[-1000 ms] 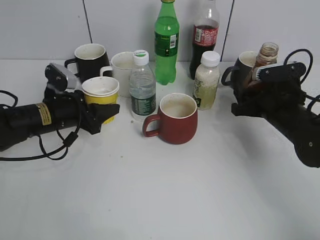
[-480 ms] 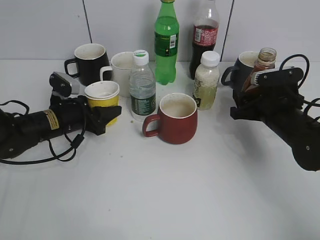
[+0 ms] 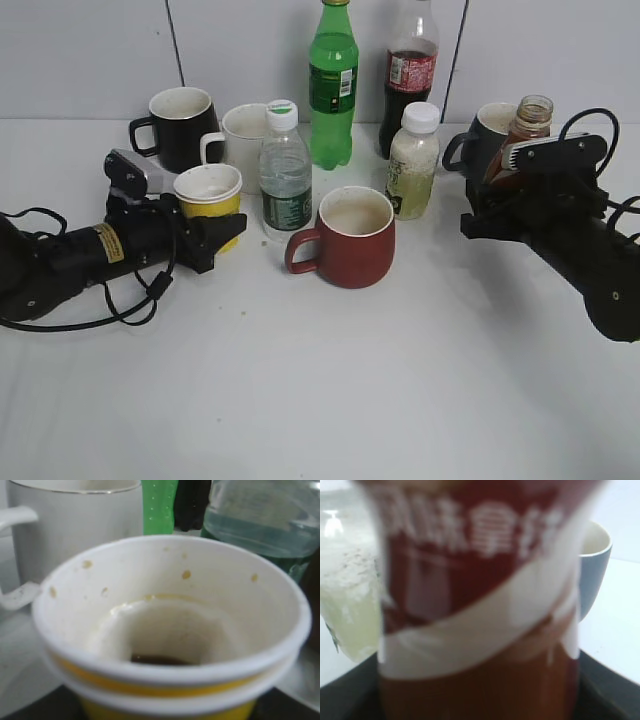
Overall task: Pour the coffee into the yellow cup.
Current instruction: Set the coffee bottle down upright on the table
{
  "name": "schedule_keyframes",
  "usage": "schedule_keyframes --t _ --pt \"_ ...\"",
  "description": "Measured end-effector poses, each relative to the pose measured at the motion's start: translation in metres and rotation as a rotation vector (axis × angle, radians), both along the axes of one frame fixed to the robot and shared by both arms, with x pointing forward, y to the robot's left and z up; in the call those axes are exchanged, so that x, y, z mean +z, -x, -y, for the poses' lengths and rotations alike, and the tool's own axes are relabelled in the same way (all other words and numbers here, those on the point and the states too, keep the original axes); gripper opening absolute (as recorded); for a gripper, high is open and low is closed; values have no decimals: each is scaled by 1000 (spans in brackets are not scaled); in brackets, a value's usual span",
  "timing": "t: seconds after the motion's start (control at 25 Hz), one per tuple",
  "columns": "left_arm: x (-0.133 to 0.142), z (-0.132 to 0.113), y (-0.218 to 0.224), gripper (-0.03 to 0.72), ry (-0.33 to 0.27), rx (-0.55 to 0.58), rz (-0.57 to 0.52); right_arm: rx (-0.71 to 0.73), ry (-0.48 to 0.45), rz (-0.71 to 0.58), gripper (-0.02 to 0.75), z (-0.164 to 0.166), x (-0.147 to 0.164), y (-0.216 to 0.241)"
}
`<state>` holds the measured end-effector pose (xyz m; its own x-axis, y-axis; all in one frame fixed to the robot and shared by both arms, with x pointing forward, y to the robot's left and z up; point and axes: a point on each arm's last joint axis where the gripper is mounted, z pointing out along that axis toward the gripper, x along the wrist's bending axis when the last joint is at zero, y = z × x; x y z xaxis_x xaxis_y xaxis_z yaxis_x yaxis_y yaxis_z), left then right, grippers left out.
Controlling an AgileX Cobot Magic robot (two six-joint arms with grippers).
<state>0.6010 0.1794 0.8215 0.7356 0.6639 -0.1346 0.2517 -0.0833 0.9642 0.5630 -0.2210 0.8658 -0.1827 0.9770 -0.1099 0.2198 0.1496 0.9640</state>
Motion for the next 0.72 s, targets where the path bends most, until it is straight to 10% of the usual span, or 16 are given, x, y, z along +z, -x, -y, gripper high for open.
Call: schedule_keyframes --t 0.72 --pt "-3 -1 14 530 -39 -37 -43 0 9 -28 503 0 -13 1"
